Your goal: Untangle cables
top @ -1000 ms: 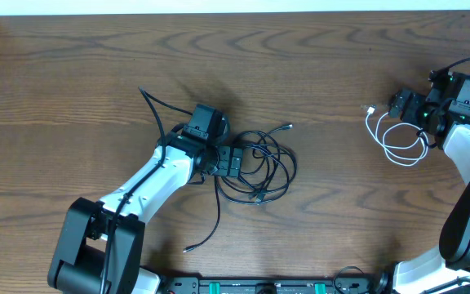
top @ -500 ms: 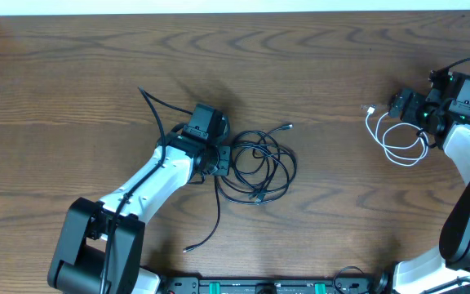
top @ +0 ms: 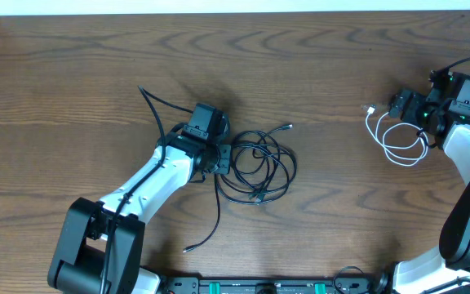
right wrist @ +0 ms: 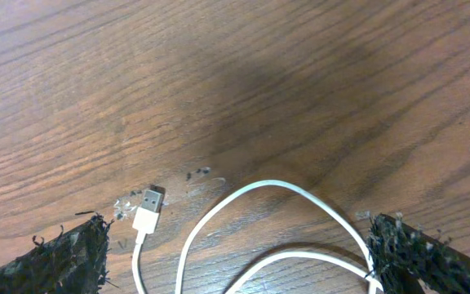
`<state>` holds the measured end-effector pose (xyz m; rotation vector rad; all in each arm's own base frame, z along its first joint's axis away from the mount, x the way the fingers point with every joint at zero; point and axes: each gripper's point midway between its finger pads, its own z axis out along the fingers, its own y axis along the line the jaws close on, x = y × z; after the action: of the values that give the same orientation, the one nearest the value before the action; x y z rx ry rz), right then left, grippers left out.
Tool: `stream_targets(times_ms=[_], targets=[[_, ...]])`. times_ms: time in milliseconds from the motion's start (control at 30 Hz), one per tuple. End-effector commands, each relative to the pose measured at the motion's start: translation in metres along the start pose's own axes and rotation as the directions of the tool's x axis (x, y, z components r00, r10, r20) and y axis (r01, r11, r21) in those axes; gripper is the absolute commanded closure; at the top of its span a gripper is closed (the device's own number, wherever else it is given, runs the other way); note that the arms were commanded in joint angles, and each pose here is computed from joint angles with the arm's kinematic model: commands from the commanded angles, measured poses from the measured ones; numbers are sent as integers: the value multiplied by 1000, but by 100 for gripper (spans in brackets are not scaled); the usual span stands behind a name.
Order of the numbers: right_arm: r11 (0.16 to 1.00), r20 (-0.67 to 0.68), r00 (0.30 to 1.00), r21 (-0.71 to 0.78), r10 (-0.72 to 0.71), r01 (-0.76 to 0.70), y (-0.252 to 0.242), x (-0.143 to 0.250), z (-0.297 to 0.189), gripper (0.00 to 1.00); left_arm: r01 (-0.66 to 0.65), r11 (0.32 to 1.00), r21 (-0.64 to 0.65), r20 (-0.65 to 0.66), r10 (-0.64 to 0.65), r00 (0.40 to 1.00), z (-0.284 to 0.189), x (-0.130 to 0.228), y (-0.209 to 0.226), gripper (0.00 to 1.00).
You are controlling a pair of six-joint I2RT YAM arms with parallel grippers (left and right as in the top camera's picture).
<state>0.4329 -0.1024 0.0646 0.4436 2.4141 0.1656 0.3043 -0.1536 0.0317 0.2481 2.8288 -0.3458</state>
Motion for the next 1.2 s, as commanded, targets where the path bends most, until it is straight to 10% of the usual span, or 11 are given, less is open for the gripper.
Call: stream_targets(times_ms=[0,67,200,400,600,1167], targets=[[999,9,1000,30,-17,17,-4,-2,-2,1,-4,1000,-16,-9,4,1000,4,4,4,88],[999,8,1000,30,-17,17,-4,-2,-2,1,-5,1000,-15,-8,5,1000,4,4,4,62],[1000,46,999,0,25,-25,2,-11,-2,1,-5,1000,-15,-5,5,1000,4,3,4,42],[853,-198,925,-361,325,-377,72,9,-17,1,-7,1000,-12,5,7,1000,4,1,3,40],[747,-407,866,-468,292,-472,109,39,-39,1,-7,1000,-12,5,7,1000,4,1,3,39],[721,-263,840,-664,-475,199,238,154,-49,17,-6,1000,-13,1,6,1000,4,2,3,33]])
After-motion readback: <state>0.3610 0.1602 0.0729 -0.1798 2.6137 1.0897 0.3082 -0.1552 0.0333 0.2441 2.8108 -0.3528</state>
